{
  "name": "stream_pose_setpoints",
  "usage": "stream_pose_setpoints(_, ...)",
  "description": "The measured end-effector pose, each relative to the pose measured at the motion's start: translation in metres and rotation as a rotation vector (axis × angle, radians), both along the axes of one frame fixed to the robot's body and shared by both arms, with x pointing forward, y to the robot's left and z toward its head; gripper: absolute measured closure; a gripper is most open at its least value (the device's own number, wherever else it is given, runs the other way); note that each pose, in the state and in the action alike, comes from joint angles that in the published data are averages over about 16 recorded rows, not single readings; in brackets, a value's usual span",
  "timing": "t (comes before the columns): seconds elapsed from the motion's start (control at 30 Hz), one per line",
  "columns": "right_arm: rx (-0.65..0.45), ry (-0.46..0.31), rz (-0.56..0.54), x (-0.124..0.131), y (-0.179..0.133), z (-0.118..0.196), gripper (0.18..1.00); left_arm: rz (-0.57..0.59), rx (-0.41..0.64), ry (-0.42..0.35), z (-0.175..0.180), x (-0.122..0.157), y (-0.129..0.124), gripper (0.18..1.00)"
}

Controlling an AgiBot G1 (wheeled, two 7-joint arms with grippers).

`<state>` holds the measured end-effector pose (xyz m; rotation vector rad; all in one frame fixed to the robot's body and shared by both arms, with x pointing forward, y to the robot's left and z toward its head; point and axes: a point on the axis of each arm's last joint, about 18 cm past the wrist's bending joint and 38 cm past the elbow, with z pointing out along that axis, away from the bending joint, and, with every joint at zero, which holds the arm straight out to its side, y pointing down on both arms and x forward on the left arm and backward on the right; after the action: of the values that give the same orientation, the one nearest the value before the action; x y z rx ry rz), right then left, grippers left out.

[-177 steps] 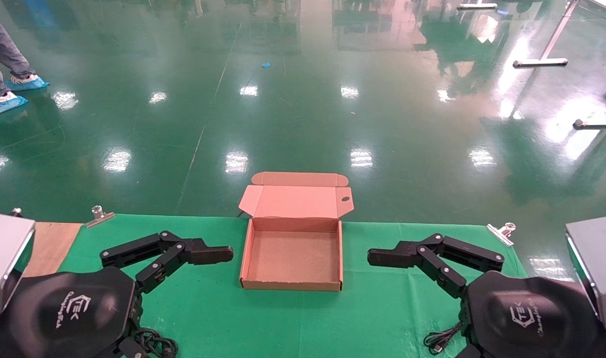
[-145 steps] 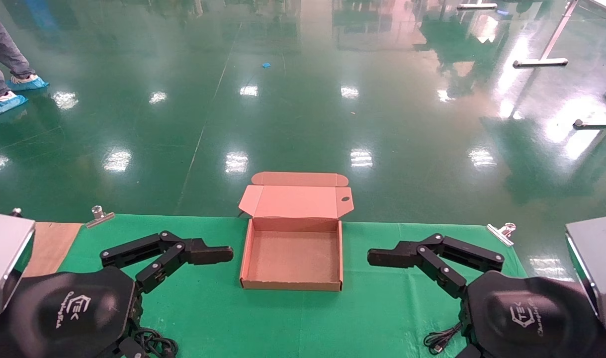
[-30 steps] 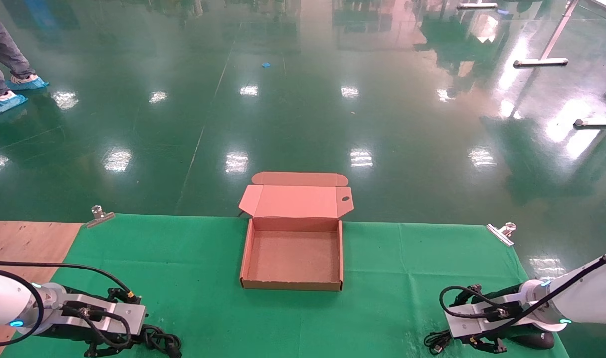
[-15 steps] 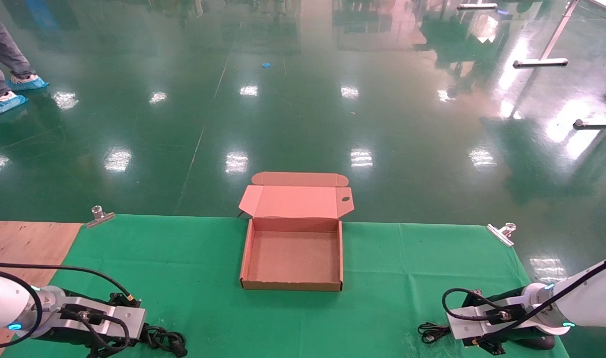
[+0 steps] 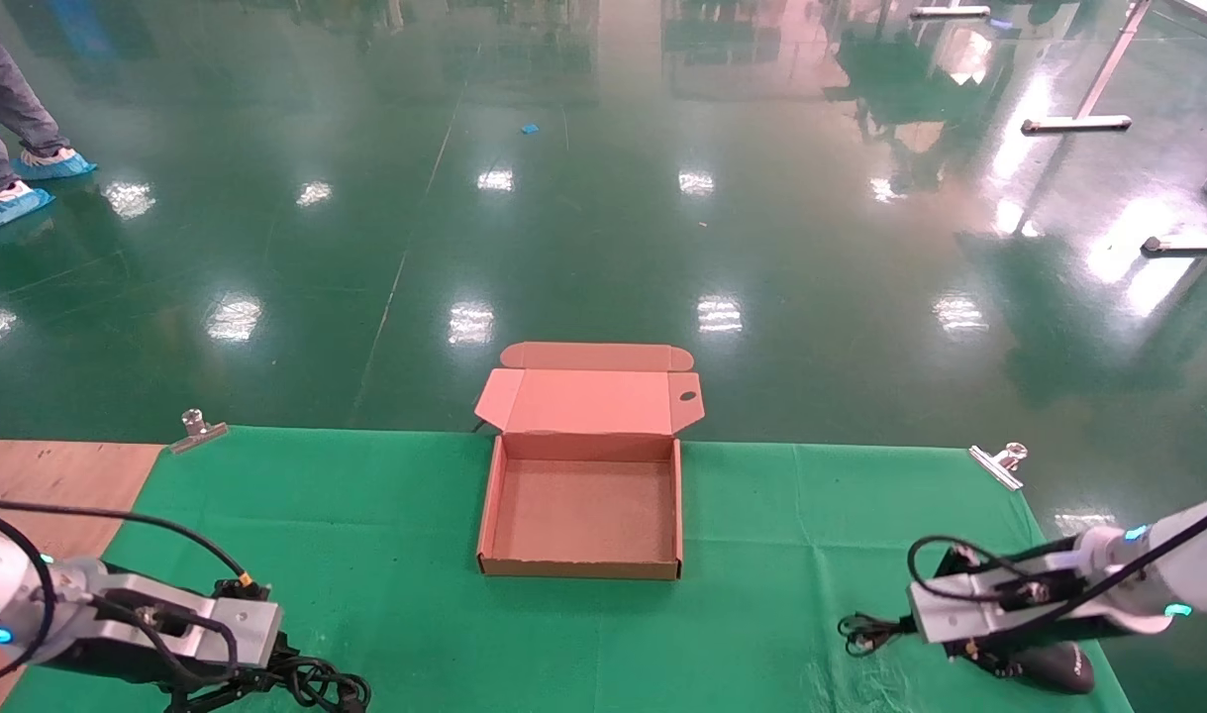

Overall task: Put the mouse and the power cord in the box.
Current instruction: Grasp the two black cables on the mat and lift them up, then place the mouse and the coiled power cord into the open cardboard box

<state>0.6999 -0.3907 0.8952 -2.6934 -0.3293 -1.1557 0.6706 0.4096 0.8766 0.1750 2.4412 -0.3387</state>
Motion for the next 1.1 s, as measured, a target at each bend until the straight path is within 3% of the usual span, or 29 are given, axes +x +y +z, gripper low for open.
stream_pose_setpoints(0.27, 0.055, -0.08, 0.062, -0.01, 0.006, 0.069, 0.973, -0.061, -0.032, -0.021, 0.053, -0.011, -0.009, 0.896)
stream_pose_setpoints(0.5, 0.092, -0.171, 0.136, -0.021, 0.032, 0.143, 0.973, -0.076, -0.031, -0.129, 0.121, -0.009, -0.025, 0.897)
stream_pose_setpoints(0.83, 0.1, -0.293, 0.226, -0.029, 0.102, 0.233, 0.974, -0.079, -0.08, -0.323, 0.222, 0.001, -0.08, 0.897)
stream_pose_setpoints(1.1, 0.094, -0.346, 0.265, -0.026, 0.158, 0.263, 0.974, -0.119, -0.133, -0.413, 0.267, 0.004, -0.127, 0.897)
